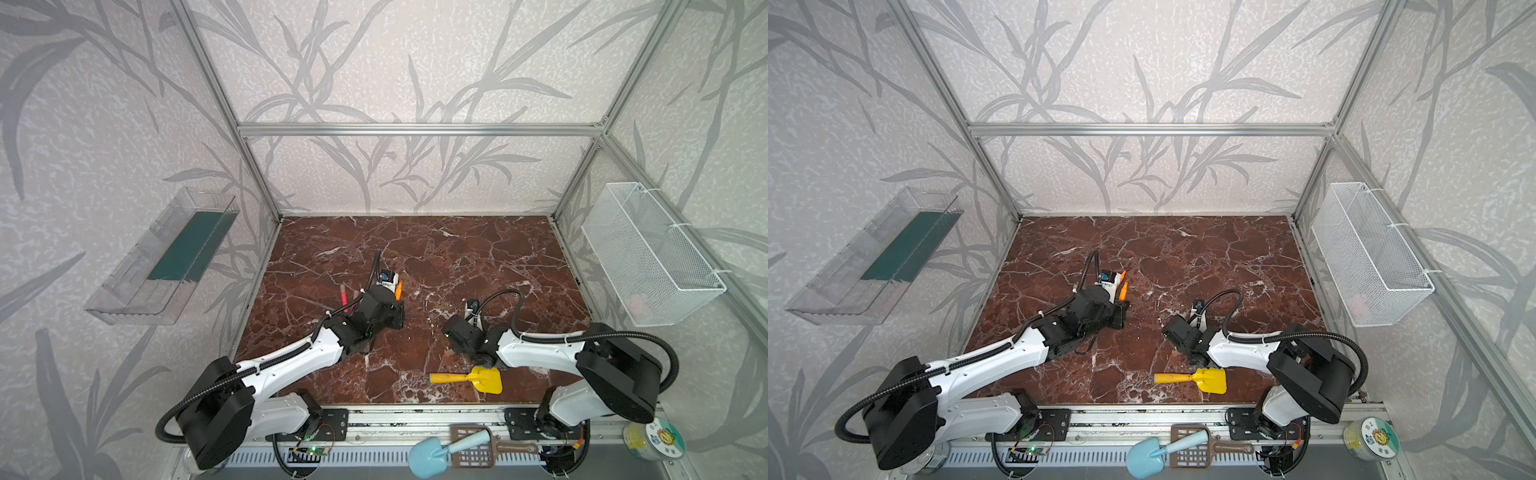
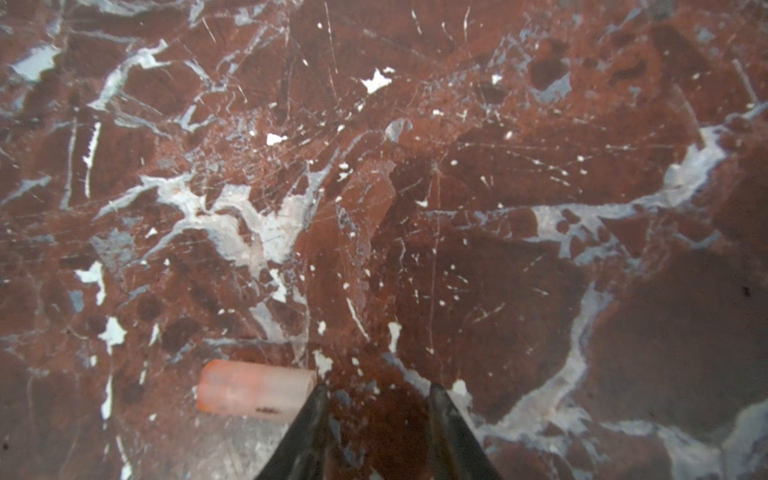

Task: Insert the pens into the pen caps
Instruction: 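Move the open right gripper down over the pale pink caps, then close the right gripper on a pale pink cap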

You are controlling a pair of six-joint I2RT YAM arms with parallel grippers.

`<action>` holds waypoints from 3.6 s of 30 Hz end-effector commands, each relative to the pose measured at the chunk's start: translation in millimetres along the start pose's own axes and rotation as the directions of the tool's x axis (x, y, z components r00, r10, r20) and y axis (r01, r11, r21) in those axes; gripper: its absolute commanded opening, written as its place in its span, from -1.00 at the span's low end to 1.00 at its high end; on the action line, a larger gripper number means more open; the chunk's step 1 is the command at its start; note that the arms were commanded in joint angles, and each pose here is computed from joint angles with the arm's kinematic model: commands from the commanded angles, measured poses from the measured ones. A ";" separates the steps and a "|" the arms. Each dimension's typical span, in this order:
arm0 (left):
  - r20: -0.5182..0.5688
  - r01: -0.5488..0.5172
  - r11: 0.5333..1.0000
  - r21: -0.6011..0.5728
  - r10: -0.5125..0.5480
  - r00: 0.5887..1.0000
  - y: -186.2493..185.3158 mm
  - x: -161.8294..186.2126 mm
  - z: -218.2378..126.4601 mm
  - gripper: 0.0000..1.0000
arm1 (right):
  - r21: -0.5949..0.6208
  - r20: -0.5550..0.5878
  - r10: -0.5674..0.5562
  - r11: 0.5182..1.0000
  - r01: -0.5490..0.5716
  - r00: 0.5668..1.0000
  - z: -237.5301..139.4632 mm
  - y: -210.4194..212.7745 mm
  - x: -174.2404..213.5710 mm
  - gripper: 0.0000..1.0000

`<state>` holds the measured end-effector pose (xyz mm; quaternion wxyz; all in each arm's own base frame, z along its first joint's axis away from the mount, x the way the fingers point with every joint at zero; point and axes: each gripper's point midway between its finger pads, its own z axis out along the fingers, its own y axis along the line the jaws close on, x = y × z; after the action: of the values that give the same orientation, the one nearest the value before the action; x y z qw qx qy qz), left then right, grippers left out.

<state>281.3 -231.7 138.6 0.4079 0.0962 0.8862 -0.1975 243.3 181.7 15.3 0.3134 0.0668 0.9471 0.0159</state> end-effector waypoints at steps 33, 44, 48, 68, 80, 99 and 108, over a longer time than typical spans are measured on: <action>0.022 0.009 1.000 0.019 -0.009 1.000 -2.9 -5.5 -2.9 -1.00 | -0.070 0.002 -0.012 0.998 0.012 1.000 25.1 72.6 -74.5 -0.20; 0.027 0.010 1.000 0.021 -0.011 1.000 -3.0 -6.5 -4.5 -1.00 | -0.136 -0.048 -0.003 0.991 -0.003 0.999 20.6 89.7 -66.4 0.31; 0.026 0.010 1.000 0.024 -0.011 1.000 -3.6 -6.1 -4.1 -1.00 | -0.106 -0.076 -0.025 0.994 0.017 0.997 26.6 91.2 -56.2 0.37; 0.023 0.010 1.000 0.027 -0.011 1.000 -4.1 -5.5 -3.4 -1.00 | -0.037 -0.119 -0.021 0.999 0.017 0.993 30.4 60.7 -29.4 -0.10; 0.024 0.011 1.000 0.029 -0.012 1.000 -4.6 -6.0 -4.1 -1.00 | -0.032 -0.110 -0.009 0.999 0.005 0.994 12.9 43.1 -28.7 0.00; 0.032 0.011 0.999 0.034 -0.012 0.999 -4.8 -7.2 -7.0 -1.00 | -0.015 -0.118 -0.039 0.999 0.038 0.992 29.7 49.5 -31.0 -0.04; 0.033 0.013 0.999 0.035 -0.014 0.999 -4.9 -7.7 -7.0 -1.00 | 0.027 -0.117 -0.022 0.999 0.026 0.993 36.8 36.8 -31.4 -0.31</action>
<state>279.5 -235.3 144.5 0.4098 0.1000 0.8816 -0.2118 296.9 225.1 17.3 0.2665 0.0576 0.9617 0.0289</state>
